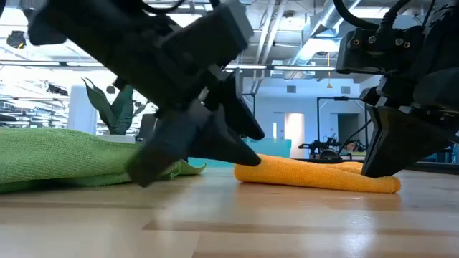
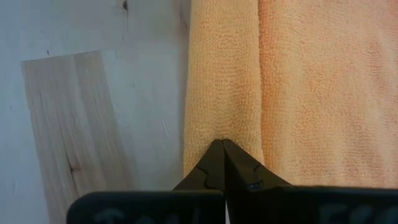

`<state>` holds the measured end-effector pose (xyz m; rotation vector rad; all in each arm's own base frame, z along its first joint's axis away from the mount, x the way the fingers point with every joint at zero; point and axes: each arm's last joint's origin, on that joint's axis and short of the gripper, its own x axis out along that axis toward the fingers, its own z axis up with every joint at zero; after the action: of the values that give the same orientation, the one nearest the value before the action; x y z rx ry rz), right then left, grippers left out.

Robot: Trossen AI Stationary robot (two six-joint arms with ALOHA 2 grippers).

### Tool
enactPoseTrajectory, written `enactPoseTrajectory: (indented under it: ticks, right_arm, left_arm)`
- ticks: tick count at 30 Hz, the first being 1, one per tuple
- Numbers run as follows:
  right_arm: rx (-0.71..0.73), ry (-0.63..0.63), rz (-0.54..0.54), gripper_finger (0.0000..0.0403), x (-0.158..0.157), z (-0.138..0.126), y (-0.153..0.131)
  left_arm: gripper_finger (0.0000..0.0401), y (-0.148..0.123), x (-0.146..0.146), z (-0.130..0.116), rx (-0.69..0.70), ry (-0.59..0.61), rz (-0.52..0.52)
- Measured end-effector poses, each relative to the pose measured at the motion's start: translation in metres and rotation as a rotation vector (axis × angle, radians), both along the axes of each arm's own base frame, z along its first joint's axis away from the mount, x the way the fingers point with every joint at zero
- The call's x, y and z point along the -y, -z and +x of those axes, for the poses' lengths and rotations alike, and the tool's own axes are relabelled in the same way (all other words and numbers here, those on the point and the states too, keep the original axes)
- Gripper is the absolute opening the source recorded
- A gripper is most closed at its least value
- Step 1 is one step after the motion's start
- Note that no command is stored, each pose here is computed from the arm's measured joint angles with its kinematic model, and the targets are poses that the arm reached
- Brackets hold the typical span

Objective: Roll microfiber towels into tight, uniform cylinder then place into a basket
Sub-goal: Roll the orange microfiber cloth

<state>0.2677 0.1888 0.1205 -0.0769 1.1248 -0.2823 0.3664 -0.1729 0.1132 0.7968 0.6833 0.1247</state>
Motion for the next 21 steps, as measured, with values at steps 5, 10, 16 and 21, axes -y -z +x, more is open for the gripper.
enactPoseTrajectory:
  ticks: [5,10,16,21]
  right_arm:
    - [0.003,-0.008,0.006,0.0012,-0.002,-0.001,0.000]
    - [0.006,-0.018,0.009,0.0012,-0.005,-0.003,0.000]
    - [0.006,-0.020,0.009,0.0012,-0.006,-0.003,0.000]
    - [0.006,-0.020,0.010,0.0012,-0.006,-0.003,0.000]
  left_arm:
    - [0.0176,0.005,-0.006,0.004,-0.024,-0.002,-0.043]
    - [0.0176,0.007,-0.020,0.009,-0.044,-0.041,-0.093]
    - [0.0176,0.008,-0.039,0.013,-0.085,-0.099,-0.276]
    - [0.0174,0.009,-0.039,0.012,-0.086,-0.124,-0.257]
